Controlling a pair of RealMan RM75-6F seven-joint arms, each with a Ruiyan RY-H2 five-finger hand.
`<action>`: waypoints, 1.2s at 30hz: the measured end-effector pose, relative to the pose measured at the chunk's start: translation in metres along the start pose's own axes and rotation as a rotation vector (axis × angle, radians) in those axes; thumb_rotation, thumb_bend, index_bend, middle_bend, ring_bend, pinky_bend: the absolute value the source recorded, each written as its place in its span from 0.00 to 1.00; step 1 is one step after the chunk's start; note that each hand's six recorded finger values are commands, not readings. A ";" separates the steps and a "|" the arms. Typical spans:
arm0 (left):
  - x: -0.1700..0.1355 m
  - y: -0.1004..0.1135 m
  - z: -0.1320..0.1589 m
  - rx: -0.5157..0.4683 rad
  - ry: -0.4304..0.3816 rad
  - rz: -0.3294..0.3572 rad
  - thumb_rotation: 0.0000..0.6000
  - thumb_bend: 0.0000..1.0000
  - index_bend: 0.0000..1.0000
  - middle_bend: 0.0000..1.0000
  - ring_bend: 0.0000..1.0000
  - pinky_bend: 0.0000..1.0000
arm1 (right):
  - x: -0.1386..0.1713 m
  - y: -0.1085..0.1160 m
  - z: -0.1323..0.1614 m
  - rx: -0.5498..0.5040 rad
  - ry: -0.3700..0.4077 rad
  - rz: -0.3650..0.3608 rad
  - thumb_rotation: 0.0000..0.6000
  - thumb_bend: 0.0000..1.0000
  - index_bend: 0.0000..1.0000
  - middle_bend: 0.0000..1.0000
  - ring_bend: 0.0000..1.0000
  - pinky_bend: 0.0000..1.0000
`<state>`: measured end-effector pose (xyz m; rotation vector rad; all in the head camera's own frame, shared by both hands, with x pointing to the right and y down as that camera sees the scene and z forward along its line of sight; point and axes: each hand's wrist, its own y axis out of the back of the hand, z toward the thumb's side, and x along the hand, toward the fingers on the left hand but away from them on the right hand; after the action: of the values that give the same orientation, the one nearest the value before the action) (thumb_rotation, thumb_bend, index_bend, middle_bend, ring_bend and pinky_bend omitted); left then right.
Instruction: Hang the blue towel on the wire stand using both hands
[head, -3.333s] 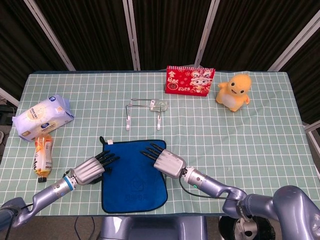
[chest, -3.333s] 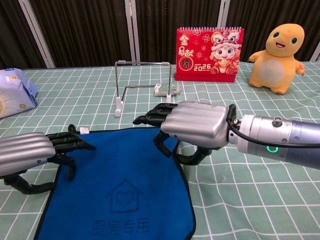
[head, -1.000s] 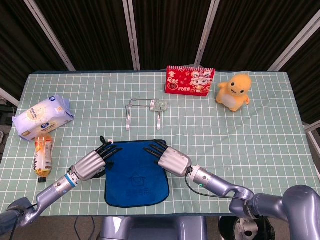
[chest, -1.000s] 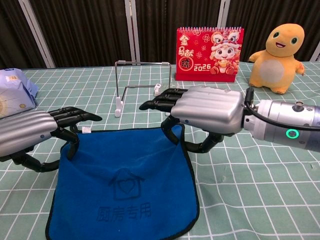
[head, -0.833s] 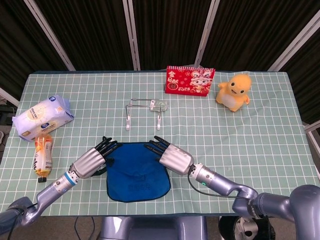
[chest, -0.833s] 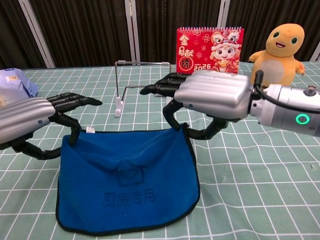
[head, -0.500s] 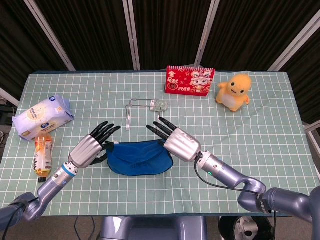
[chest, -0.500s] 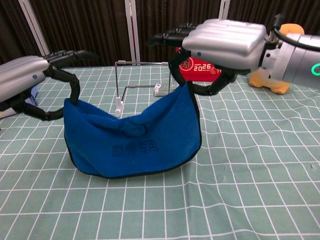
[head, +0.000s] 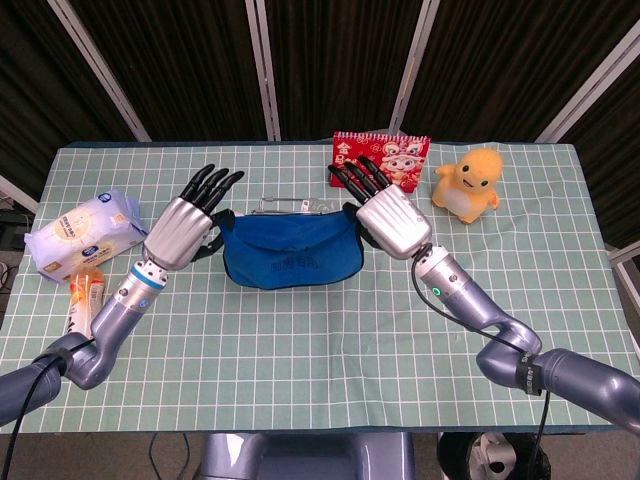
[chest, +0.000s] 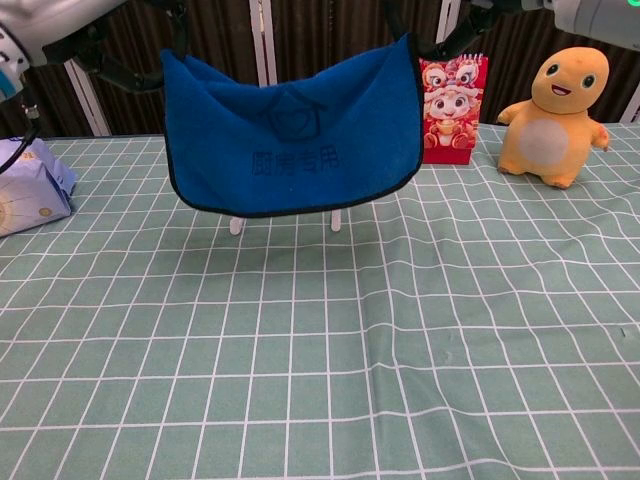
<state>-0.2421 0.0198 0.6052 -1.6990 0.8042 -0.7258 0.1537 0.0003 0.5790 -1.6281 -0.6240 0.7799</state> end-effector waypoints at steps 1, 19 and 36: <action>0.006 0.002 -0.003 0.004 0.009 0.003 1.00 0.49 0.85 0.00 0.00 0.00 | -0.004 0.001 -0.005 -0.005 -0.016 -0.005 1.00 0.53 0.66 0.00 0.00 0.00; 0.076 0.014 -0.047 0.077 0.135 0.037 1.00 0.49 0.85 0.00 0.00 0.00 | -0.055 -0.023 -0.053 -0.086 -0.185 0.001 1.00 0.52 0.66 0.00 0.00 0.00; 0.059 -0.034 -0.061 0.039 0.165 -0.076 1.00 0.49 0.85 0.00 0.00 0.00 | -0.059 -0.052 -0.062 -0.134 -0.209 0.040 1.00 0.52 0.66 0.00 0.00 0.00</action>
<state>-0.2510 -0.0549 0.6577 -1.6576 0.8371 -0.9374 0.1647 -0.0727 0.6464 -1.6977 -0.8087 0.9638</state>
